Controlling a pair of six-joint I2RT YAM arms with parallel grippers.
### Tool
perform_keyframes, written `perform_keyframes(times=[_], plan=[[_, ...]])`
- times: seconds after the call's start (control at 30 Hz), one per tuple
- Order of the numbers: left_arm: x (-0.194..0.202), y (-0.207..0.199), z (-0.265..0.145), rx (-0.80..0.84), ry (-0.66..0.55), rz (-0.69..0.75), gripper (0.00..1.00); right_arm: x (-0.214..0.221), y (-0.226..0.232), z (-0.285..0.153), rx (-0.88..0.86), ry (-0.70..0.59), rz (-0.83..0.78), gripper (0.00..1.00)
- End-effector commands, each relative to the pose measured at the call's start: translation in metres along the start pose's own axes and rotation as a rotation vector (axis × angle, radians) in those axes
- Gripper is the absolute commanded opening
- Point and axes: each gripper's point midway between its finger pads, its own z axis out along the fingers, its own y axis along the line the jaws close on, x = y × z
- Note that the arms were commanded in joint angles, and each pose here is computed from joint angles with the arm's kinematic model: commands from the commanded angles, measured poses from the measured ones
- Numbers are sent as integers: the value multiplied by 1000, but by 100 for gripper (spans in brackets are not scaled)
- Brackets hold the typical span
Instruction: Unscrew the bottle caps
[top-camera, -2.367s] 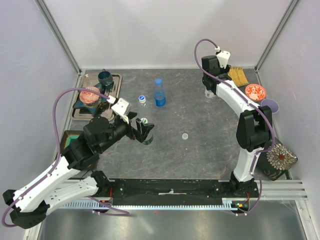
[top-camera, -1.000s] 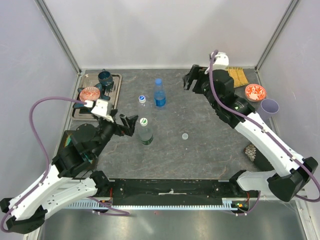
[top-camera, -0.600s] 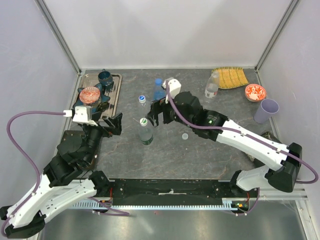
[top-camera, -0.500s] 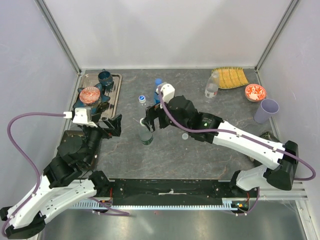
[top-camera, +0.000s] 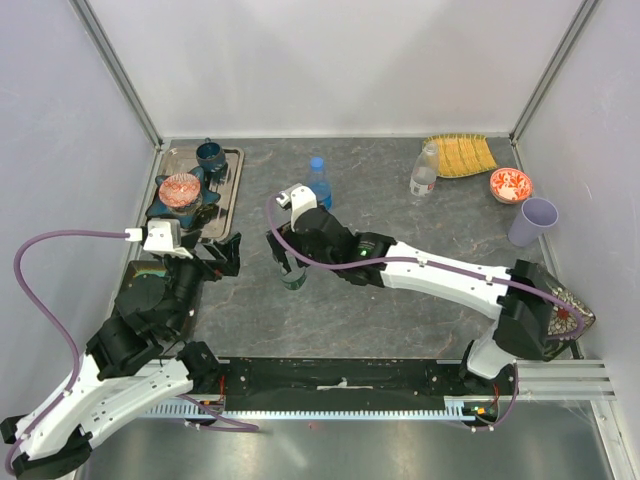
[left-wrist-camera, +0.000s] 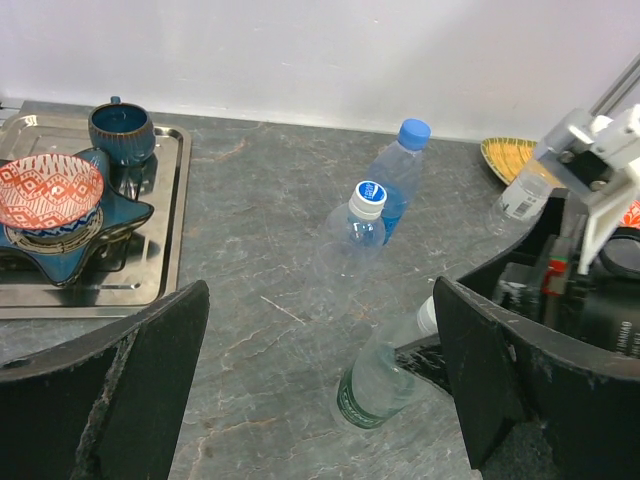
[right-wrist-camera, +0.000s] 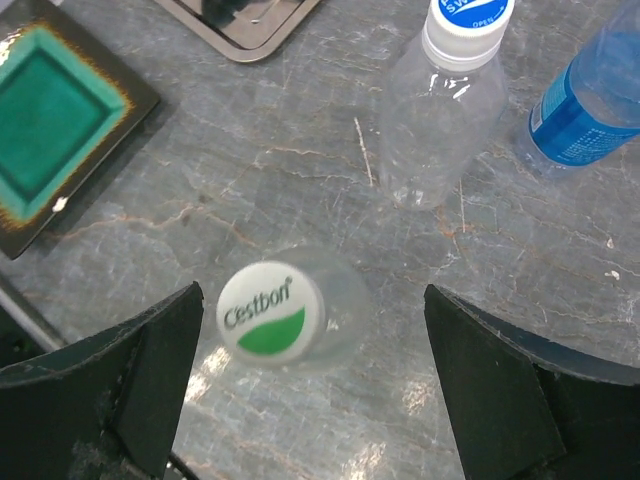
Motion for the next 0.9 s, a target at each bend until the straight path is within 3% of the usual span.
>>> perform_keyframes(times=[0.0, 0.1, 0.23, 0.33, 0.5, 0.63, 0.7, 0.8, 0.87], plan=[[-3, 3, -1, -20, -20, -56, 100, -36, 2, 8, 39, -106, 21, 98], [-1, 3, -2, -14, -15, -53, 99, -34, 5, 13, 32, -105, 31, 89], [0, 2, -2, -4, -11, -44, 99, -31, 1, 10, 38, -110, 44, 60], [2, -1, -1, 7, -5, -35, 100, -35, -3, -1, 40, -127, 60, 47], [-1, -13, 4, 51, -11, -8, 100, -52, -18, -49, 54, -189, 97, 39], [-3, -31, 13, 115, -16, 13, 100, -69, -34, -94, 71, -253, 135, 26], [-5, -48, 19, 173, -23, 15, 100, -74, -44, -117, 84, -267, 155, 19], [-8, -82, 25, 309, -20, 35, 99, -77, -57, -140, 99, -266, 213, 0], [-6, -110, 23, 445, 5, 62, 99, -77, -60, -150, 83, -257, 263, 0]])
